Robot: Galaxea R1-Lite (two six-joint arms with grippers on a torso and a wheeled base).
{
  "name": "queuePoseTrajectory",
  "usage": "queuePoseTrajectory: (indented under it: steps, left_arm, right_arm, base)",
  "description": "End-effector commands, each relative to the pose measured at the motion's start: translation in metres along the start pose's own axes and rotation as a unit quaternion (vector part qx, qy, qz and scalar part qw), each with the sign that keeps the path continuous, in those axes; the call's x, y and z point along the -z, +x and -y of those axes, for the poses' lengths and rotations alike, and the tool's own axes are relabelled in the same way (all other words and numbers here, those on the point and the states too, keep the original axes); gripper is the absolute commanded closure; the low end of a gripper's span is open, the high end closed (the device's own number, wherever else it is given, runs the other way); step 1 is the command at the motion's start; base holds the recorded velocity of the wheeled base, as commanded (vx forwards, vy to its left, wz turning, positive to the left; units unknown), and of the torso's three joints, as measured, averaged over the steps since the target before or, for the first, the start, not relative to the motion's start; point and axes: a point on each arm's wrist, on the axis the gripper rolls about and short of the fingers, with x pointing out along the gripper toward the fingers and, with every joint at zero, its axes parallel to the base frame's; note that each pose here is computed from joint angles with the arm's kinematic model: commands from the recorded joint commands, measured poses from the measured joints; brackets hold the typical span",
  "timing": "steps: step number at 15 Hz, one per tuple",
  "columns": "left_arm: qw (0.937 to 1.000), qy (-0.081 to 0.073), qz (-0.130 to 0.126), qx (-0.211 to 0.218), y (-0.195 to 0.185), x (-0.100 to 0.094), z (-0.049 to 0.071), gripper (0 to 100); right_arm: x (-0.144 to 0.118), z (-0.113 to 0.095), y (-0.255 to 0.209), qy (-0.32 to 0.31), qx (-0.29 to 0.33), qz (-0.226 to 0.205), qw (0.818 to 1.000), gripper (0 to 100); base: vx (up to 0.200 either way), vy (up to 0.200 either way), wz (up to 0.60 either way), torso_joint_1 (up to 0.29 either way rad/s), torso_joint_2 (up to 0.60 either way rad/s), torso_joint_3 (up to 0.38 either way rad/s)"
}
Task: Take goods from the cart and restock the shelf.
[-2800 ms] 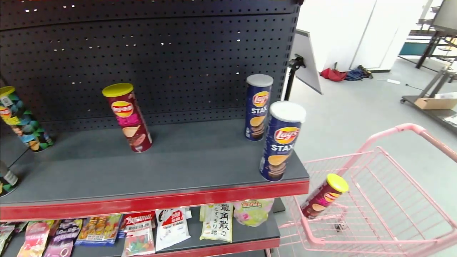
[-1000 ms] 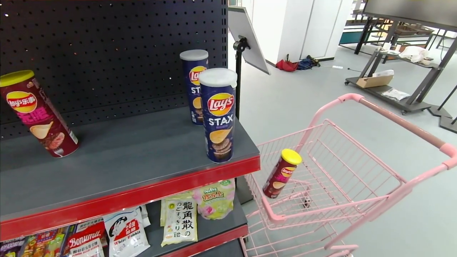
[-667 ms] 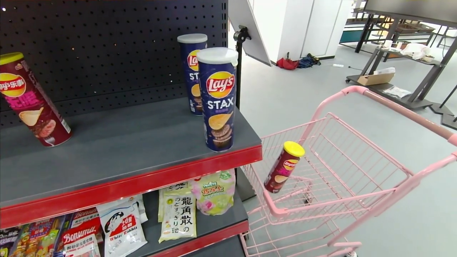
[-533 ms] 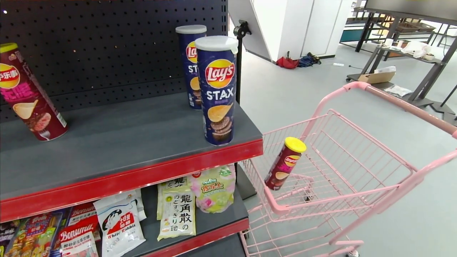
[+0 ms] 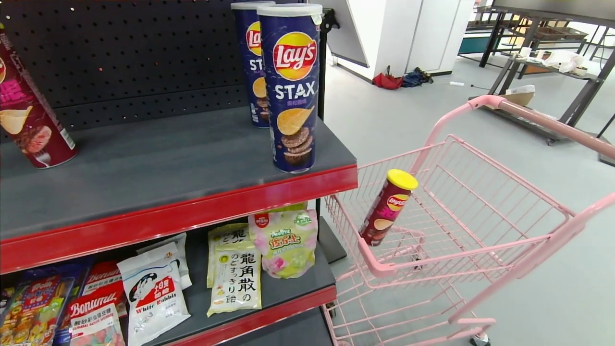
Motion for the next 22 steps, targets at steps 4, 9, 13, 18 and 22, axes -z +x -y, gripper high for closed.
queuePoseTrajectory:
  steps: [4,9,13,18,22]
  left_arm:
    - [1.0000,0.000,0.001,-0.001,0.000,0.000,0.000,0]
    - [1.0000,0.001,0.001,0.000,0.000,0.000,0.000,0]
    - [1.0000,0.001,0.001,0.000,0.000,0.000,0.000,0]
    - [1.0000,0.001,0.001,0.000,0.000,0.000,0.000,0]
    - [1.0000,0.001,0.001,0.000,0.000,0.000,0.000,0]
  right_arm:
    - [-0.143,0.000,0.037,0.034,-0.027,0.019,0.999,0]
    - [-0.121,-0.022,0.206,0.103,-0.081,-0.095,0.987,0]
    - [-0.034,-0.051,0.288,0.086,-0.104,-0.116,0.984,0]
    - [-0.015,-0.082,0.311,0.100,-0.144,-0.131,0.976,0]
    - [-0.005,-0.096,0.324,0.110,-0.158,-0.140,0.971,0]
  base:
    - [0.000,0.000,0.00,0.000,0.00,0.000]
    - [0.000,0.000,0.00,0.000,0.00,0.000]
    - [0.000,0.000,0.00,0.000,0.00,0.000]
    - [0.000,0.000,0.00,0.000,0.00,0.000]
    - [0.000,0.000,0.00,0.000,0.00,0.000]
